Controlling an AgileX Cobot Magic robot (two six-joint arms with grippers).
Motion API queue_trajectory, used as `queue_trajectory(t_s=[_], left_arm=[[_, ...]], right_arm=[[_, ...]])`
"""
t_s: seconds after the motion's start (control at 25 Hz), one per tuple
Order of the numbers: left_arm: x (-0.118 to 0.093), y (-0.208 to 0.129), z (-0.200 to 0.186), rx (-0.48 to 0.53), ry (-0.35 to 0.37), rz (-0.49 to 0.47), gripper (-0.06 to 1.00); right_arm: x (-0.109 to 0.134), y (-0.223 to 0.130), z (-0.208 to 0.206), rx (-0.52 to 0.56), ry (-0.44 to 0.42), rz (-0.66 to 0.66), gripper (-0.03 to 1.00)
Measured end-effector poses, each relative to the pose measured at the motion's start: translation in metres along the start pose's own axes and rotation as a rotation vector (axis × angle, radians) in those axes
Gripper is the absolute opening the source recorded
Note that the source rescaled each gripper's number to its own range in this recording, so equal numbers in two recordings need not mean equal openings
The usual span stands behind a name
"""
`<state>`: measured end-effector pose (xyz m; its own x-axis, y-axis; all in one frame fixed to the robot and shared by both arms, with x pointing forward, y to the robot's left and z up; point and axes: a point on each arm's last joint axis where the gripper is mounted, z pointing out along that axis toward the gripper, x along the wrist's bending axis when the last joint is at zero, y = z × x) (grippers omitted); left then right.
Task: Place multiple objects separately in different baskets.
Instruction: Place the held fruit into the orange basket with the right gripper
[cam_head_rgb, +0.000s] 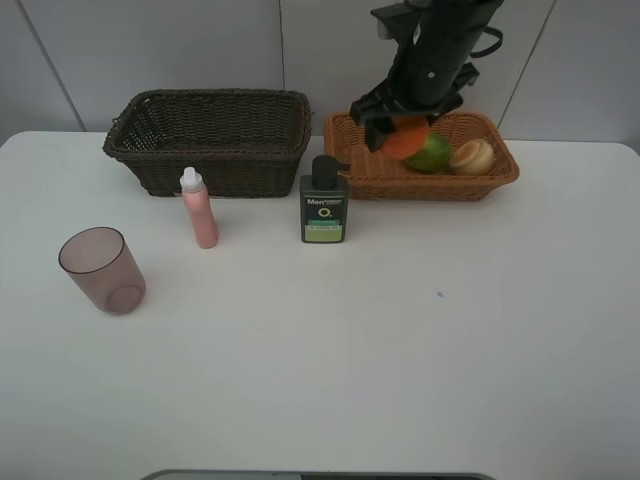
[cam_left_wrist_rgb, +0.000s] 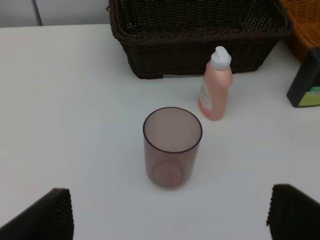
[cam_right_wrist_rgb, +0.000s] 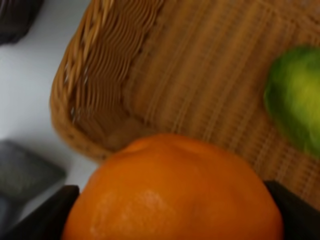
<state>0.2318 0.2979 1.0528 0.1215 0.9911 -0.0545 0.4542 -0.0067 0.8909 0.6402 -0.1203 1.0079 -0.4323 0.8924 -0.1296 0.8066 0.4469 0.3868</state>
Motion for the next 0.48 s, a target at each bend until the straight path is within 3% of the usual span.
queue_trajectory(t_s=[0.48], left_arm=[[0.0, 0.0, 0.0, 0.0, 0.0, 0.0, 1.0]], right_arm=[[-0.005, 0.032, 0.044, -0.169, -0.005, -0.03, 0.55]])
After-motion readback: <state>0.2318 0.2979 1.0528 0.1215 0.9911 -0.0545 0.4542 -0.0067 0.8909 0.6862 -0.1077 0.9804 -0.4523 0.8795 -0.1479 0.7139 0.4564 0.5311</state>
